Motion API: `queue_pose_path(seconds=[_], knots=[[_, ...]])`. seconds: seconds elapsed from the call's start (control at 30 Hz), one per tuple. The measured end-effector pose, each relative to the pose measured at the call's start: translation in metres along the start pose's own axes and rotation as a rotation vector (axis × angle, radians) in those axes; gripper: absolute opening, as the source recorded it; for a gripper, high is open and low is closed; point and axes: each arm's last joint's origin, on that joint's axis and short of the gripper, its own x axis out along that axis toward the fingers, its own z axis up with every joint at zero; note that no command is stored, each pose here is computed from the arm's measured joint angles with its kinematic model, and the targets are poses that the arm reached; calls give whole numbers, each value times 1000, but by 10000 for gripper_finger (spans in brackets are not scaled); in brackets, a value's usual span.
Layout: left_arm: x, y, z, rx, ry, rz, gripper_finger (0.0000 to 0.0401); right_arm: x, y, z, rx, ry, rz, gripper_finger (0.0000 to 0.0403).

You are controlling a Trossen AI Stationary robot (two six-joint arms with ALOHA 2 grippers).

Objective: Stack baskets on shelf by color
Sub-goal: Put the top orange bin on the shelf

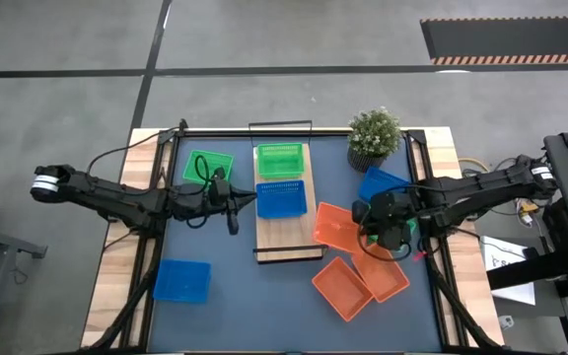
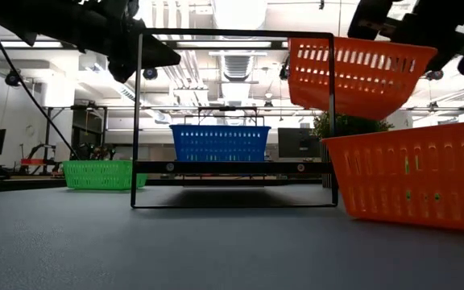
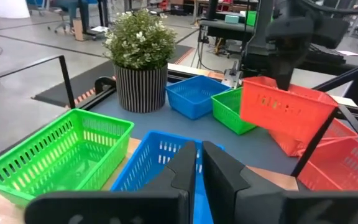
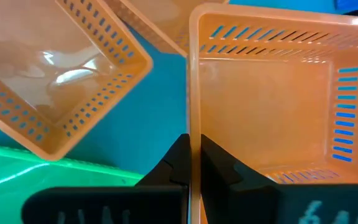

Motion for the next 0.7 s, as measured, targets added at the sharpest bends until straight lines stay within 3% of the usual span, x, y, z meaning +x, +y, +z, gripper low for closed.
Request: queue_pose_path(seconds=[0.2, 0.4, 0.7], knots=[[0, 0, 0, 1, 0, -3, 11, -10, -9, -5, -10, -30, -6, 9], [0, 0, 0, 1, 0, -3, 11, -19, -13, -12, 7, -97, 52, 9], [0, 0, 0, 7, 0, -3, 11, -18, -19, -16, -9, -78, 153, 9]])
